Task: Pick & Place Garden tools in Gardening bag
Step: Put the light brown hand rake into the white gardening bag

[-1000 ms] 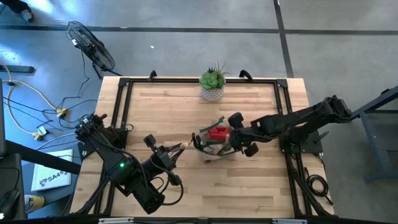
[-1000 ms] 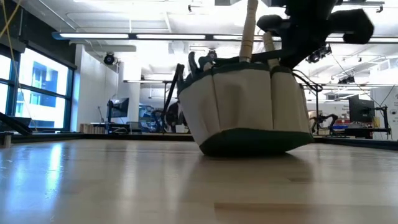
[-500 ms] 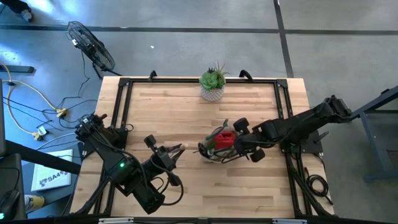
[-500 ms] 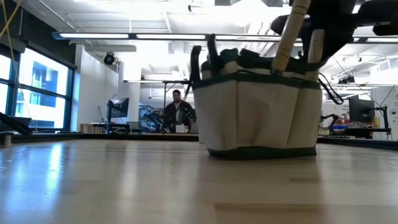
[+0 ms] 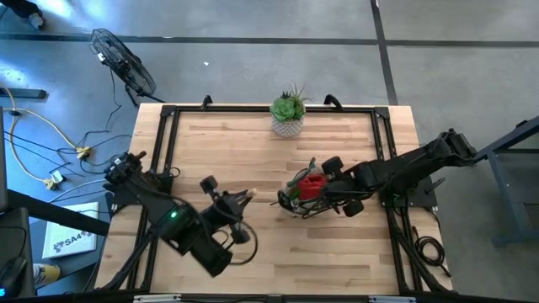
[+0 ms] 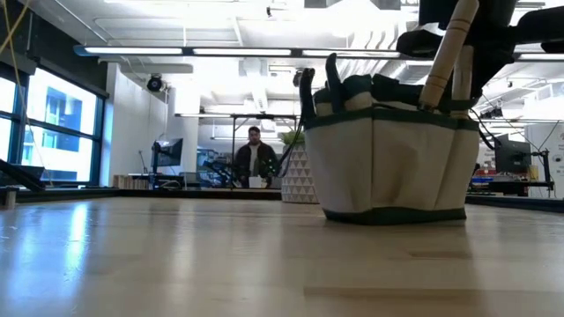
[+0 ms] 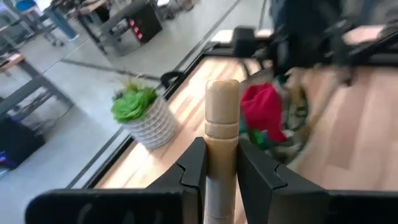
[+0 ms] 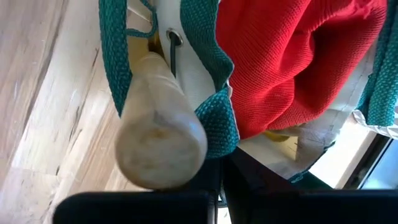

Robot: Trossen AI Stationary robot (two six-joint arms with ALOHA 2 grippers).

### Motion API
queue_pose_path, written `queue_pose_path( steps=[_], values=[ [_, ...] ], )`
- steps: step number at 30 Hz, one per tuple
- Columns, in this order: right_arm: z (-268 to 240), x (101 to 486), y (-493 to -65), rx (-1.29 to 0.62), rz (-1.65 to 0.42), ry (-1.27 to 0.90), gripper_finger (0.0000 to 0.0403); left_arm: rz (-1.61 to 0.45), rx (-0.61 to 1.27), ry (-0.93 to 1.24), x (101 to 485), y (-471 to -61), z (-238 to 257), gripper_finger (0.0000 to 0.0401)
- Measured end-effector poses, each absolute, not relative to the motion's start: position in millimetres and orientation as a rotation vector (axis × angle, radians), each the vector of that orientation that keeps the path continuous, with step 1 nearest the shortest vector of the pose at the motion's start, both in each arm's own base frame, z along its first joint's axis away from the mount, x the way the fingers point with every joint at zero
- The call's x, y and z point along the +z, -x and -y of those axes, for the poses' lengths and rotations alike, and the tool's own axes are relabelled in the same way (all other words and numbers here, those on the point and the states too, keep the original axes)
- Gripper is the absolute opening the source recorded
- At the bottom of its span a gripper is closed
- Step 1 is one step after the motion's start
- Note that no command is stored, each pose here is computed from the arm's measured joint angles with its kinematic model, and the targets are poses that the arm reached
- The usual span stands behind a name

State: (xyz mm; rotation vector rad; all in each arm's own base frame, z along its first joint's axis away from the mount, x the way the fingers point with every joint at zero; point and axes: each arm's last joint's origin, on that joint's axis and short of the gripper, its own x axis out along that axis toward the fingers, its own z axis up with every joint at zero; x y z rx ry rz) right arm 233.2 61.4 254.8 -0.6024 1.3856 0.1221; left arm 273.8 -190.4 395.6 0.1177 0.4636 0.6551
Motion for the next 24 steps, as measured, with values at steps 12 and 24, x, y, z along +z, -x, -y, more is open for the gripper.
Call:
queue_pose_path(
  steps=[12, 24],
  values=[
    [-87.3, 254.8, -224.8, 0.192, -1.352, 0.656, 0.0003, -0.592, 0.687, -0.146, 391.8, -286.7, 163.6, 0.0053],
    [-107.5, 255.1, -216.2, 0.201, -1.316, 0.679, 0.0003, -0.642, 0.749, -0.205, 391.9, -302.1, 134.3, 0.0053]
  ],
)
